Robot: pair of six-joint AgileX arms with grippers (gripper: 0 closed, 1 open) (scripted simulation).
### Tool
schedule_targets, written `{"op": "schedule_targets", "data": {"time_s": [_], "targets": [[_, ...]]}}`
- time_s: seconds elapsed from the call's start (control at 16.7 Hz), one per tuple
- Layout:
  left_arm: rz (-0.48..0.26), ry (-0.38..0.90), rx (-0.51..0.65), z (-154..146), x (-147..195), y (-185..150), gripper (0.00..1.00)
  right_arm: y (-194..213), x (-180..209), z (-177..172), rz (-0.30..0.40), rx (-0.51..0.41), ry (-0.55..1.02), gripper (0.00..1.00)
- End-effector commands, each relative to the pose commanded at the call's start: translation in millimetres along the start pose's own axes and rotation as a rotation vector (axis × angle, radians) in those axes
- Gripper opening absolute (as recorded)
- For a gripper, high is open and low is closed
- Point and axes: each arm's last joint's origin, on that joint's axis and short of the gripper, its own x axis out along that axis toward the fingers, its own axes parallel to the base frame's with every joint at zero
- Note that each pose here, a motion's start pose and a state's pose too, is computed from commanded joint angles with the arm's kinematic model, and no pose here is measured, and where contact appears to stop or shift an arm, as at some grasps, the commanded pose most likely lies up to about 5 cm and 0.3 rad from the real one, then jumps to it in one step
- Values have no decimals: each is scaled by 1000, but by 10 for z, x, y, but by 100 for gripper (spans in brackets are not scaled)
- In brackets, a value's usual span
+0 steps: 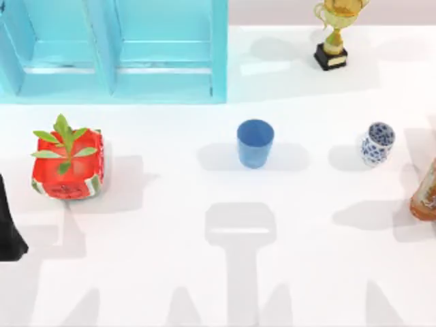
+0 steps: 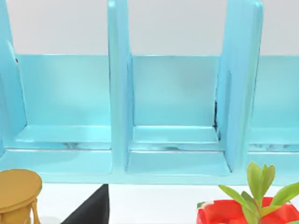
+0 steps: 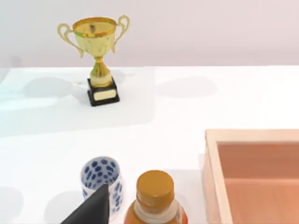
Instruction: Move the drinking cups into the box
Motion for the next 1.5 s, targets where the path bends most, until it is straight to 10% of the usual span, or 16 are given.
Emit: {"op": "schedule_targets", "data": {"time_s": [0.72, 1.5], "targets": [[0, 0, 0, 0, 0, 0, 100, 291, 1438, 1386, 15, 31, 769, 100], [0, 0, 0, 0, 0, 0, 100, 655, 3063, 925, -39, 9, 1337, 100]]}}
